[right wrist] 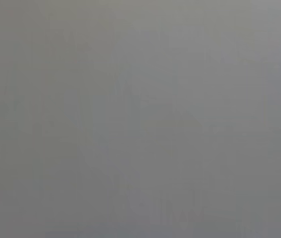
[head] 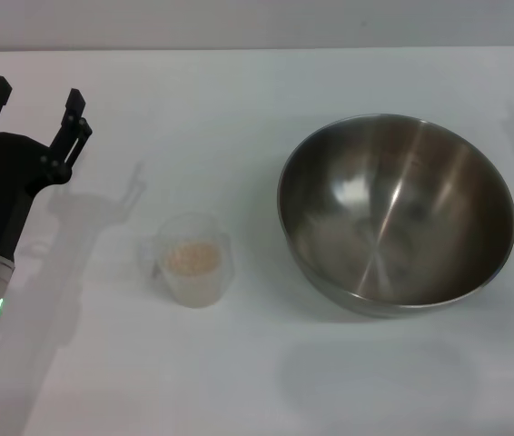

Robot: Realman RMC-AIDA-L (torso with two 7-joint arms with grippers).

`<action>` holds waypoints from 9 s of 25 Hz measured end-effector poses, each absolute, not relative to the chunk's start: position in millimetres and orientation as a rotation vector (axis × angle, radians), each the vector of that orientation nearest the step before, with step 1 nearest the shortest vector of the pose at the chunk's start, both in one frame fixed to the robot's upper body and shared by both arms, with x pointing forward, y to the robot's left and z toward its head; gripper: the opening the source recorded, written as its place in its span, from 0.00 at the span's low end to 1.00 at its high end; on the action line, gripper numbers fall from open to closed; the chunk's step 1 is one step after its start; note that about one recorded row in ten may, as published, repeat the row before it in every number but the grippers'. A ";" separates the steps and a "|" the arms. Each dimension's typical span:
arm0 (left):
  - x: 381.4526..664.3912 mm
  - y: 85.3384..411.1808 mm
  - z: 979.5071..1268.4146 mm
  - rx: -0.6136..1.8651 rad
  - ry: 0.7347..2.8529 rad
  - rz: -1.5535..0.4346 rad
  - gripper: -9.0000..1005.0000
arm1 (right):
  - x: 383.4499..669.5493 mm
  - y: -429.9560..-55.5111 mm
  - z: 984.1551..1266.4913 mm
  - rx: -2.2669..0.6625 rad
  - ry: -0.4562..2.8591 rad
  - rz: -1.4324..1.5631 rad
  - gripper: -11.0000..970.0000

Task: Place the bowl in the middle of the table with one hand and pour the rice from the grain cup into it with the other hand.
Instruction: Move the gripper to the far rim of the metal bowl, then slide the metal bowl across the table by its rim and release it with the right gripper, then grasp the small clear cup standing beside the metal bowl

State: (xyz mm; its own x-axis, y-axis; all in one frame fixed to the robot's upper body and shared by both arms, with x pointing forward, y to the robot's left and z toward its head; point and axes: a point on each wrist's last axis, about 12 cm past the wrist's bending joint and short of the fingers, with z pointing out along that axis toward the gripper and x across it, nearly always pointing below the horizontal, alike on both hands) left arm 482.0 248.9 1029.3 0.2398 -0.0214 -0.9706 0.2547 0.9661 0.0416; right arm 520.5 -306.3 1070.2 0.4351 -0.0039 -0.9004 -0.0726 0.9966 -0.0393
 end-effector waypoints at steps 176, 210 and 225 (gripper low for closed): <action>476.7 270.2 1025.2 0.130 1.343 -0.107 0.79 | 572.8 -205.2 1208.0 -1.100 2.308 0.385 0.51; 462.1 275.3 1030.9 0.098 1.264 -0.117 0.78 | 505.7 -267.3 1088.4 -0.154 1.026 0.051 0.51; 385.4 265.9 1006.5 0.262 1.336 -0.263 0.78 | 481.0 -333.3 1049.9 0.029 1.189 0.120 0.51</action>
State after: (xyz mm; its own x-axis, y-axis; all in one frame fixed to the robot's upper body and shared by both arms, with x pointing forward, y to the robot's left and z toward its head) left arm 385.4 265.9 1006.5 0.2122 -0.0374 -0.9765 0.3350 0.9415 0.0368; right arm 481.0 -333.3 1049.9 0.3673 0.1086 -0.9238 -0.0785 0.9932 0.0855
